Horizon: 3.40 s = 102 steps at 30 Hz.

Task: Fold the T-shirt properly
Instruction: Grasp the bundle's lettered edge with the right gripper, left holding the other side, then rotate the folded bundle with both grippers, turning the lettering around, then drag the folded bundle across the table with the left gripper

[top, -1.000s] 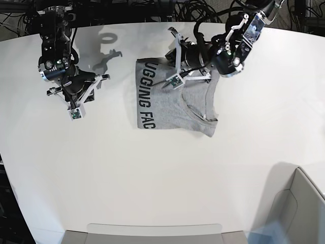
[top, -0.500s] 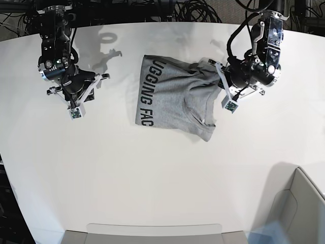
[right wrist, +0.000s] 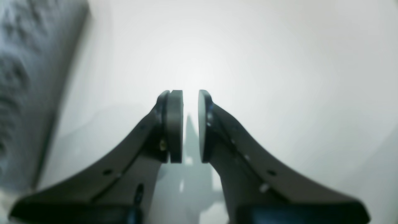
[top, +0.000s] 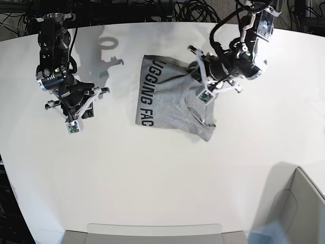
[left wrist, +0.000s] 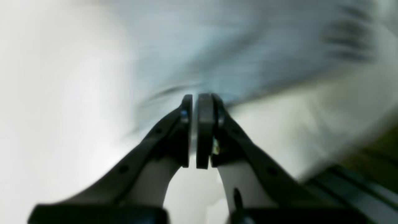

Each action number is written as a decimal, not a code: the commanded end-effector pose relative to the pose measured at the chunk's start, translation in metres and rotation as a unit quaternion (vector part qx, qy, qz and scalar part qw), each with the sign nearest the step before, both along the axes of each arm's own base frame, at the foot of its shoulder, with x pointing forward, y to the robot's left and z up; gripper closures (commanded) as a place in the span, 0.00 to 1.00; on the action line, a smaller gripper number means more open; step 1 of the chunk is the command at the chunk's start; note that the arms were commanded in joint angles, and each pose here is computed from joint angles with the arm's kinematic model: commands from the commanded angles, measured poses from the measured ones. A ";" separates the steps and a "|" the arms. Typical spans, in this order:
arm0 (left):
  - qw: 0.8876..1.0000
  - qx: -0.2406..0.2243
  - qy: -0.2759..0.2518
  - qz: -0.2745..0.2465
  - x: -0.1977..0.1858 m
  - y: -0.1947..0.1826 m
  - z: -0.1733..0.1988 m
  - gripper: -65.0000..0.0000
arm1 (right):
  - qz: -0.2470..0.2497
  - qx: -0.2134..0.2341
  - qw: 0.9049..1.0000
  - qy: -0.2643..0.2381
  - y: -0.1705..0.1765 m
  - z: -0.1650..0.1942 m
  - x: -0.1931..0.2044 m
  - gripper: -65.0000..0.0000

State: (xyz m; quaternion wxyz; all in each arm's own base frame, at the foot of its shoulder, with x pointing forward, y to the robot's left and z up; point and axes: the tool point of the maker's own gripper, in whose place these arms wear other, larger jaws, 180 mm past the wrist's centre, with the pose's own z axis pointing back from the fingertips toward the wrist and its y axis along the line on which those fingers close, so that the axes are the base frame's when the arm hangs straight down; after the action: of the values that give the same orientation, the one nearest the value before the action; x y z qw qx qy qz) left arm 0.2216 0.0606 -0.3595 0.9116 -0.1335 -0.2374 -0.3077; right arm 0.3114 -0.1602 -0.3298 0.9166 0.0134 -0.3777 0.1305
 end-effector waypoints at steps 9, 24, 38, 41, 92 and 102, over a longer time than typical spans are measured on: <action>0.998 -0.002 -0.021 -0.054 -0.001 -0.028 0.008 1.00 | 0.092 -0.006 0.996 -0.005 0.057 0.000 0.040 1.00; 0.998 0.027 0.012 0.054 0.028 0.030 -0.018 1.00 | 0.200 -0.022 0.977 0.072 0.139 -0.072 0.040 1.00; 0.990 -0.001 -0.013 0.143 0.125 0.060 -0.016 1.00 | 0.338 0.000 0.933 0.120 0.215 -0.099 -0.081 1.00; 0.988 -0.011 -0.027 0.153 0.142 0.063 -0.014 1.00 | 0.339 0.013 0.933 0.119 0.220 -0.095 -0.092 1.00; 0.971 0.024 0.020 0.238 0.059 0.232 -0.137 1.00 | 0.046 0.057 0.997 0.035 0.055 -0.035 -0.066 1.00; 0.980 0.024 -0.027 0.195 0.090 0.232 -0.099 1.00 | 0.047 0.062 0.997 0.020 0.058 -0.027 -0.054 1.00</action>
State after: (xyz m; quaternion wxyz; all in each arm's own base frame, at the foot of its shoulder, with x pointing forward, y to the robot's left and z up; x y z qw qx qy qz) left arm 0.3336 0.2721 -0.4425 0.9297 -0.0910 -0.3366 -0.1191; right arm 0.2496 -0.1040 -0.3676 0.9234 0.0878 -0.3439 0.1461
